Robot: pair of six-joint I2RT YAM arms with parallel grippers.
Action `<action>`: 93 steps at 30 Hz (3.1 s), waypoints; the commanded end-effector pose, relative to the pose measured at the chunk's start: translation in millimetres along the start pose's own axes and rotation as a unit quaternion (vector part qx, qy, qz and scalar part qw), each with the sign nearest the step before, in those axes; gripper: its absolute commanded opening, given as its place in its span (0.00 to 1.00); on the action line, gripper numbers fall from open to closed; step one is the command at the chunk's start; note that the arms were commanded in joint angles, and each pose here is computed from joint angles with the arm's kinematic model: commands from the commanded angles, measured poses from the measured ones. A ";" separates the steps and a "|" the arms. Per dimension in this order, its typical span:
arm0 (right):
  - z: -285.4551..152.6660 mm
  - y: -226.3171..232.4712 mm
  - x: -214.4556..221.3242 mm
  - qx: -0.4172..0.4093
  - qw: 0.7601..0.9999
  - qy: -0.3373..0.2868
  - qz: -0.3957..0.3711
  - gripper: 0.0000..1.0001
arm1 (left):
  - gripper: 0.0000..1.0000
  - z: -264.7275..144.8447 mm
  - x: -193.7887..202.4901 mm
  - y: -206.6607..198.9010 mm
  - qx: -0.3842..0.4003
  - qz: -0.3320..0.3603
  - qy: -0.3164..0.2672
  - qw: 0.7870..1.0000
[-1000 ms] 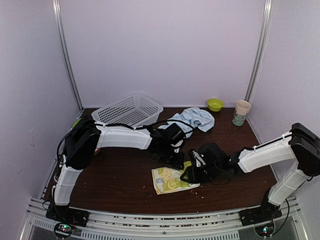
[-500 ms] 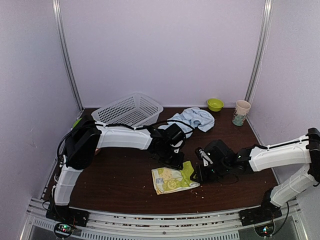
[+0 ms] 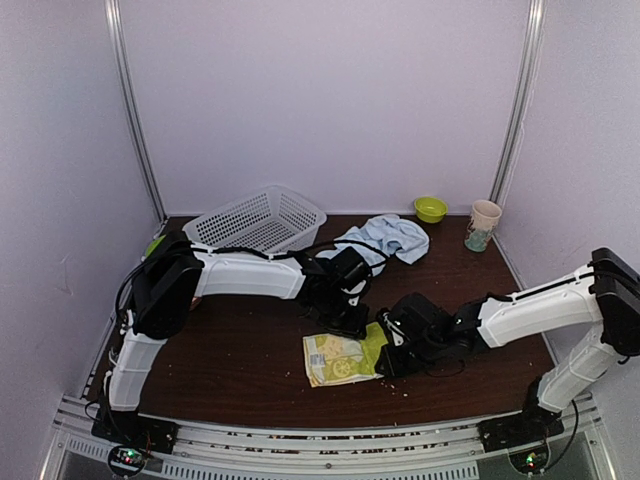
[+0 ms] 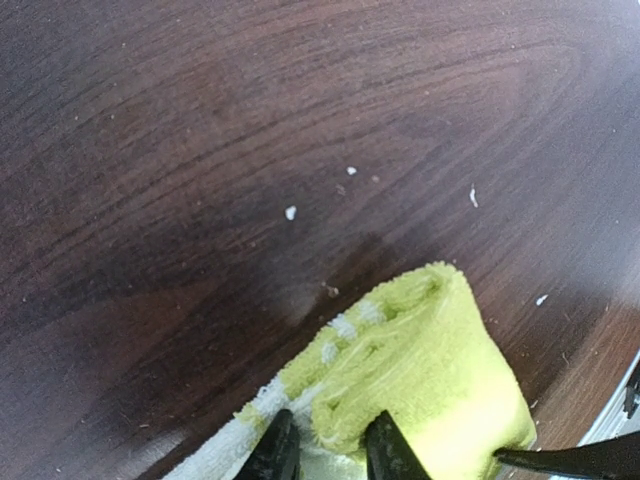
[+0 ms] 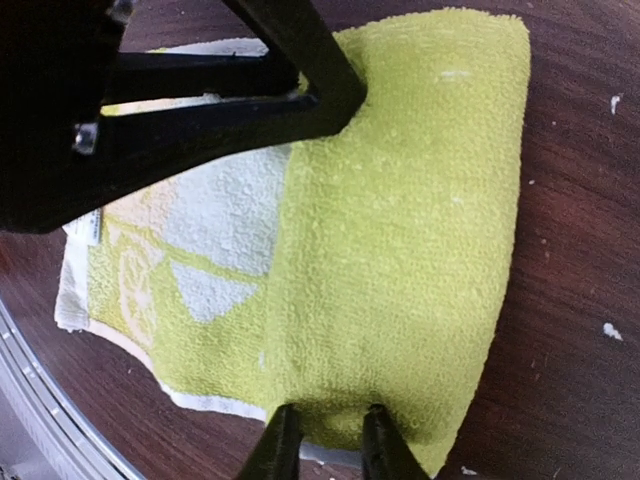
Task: Roll the towels
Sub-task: Roll the towel at the center of the board.
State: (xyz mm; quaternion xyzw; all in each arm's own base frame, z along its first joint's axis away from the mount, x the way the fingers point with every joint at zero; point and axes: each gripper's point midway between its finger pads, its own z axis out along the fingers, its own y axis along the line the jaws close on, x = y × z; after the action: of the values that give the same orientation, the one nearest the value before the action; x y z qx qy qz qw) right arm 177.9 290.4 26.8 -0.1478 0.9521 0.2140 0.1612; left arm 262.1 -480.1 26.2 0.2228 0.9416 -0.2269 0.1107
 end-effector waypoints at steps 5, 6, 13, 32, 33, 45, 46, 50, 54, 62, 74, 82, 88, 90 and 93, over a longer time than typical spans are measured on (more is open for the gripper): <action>-40.0 -3.3 -20.0 -0.009 0.999 -0.040 0.031 0.45 | 0.23 14.4 12.3 16.1 -0.022 -0.002 0.020 1.000; -44.1 -2.6 -25.7 -0.018 0.998 -0.050 0.040 0.47 | 0.23 14.0 12.1 15.8 -0.022 -0.002 0.019 1.000; -41.6 -18.7 -43.2 -0.081 0.984 -0.087 0.132 0.54 | 0.23 12.7 12.0 16.5 -0.023 -0.005 0.016 1.000; 11.9 -36.9 -7.5 -0.150 0.959 -0.026 0.238 0.35 | 0.23 10.9 14.4 14.4 -0.019 -0.007 0.015 1.000; 13.3 -37.7 -5.7 -0.149 0.959 -0.023 0.241 0.31 | 0.23 10.6 14.7 14.2 -0.019 -0.007 0.015 1.000; -1.1 -57.5 -18.0 -0.042 0.984 -0.028 0.170 0.00 | 0.33 -16.6 10.2 6.0 -0.014 0.001 -0.007 1.000; -4.7 -62.6 -21.7 -0.020 0.987 -0.033 0.159 0.00 | 0.35 -23.6 8.3 3.3 -0.011 0.002 -0.013 1.000; -15.0 -76.6 -25.3 0.040 0.991 -0.031 0.124 0.00 | 0.43 -40.8 8.5 2.0 -0.008 0.003 -0.024 1.000; -21.6 -83.3 -27.9 0.081 0.991 -0.028 0.100 0.00 | 0.45 -55.1 11.9 5.0 -0.009 0.002 -0.035 0.999; -30.9 -79.1 -39.8 0.147 0.987 -0.036 0.055 0.00 | 0.42 -56.8 24.4 15.4 -0.016 0.004 -0.035 0.999; -35.7 -61.6 -53.8 0.220 0.974 -0.058 0.011 0.00 | 0.34 -36.7 35.2 23.0 -0.017 0.004 -0.017 1.000; -30.7 -42.0 -57.4 0.219 0.974 -0.066 -0.005 0.00 | 0.27 -31.0 41.1 23.9 -0.011 0.001 -0.011 1.000; -21.0 -29.1 -55.7 0.207 0.977 -0.059 -0.011 0.00 | 0.24 -27.8 45.0 26.4 -0.011 -0.002 -0.007 1.000; -20.0 -25.1 -55.8 0.199 0.978 -0.061 -0.010 0.00 | 0.23 -27.4 45.9 27.0 -0.012 -0.002 -0.007 1.000; -19.4 -19.8 -56.5 0.185 0.981 -0.063 -0.008 0.00 | 0.22 -26.7 47.2 27.9 -0.012 -0.003 -0.005 1.000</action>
State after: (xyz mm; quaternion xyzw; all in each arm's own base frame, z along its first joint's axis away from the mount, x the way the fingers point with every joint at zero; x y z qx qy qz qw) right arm 228.4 265.0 49.8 -0.1153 0.9646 0.0221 0.2363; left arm 233.4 -425.4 33.7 0.2176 0.9447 -0.2119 0.1238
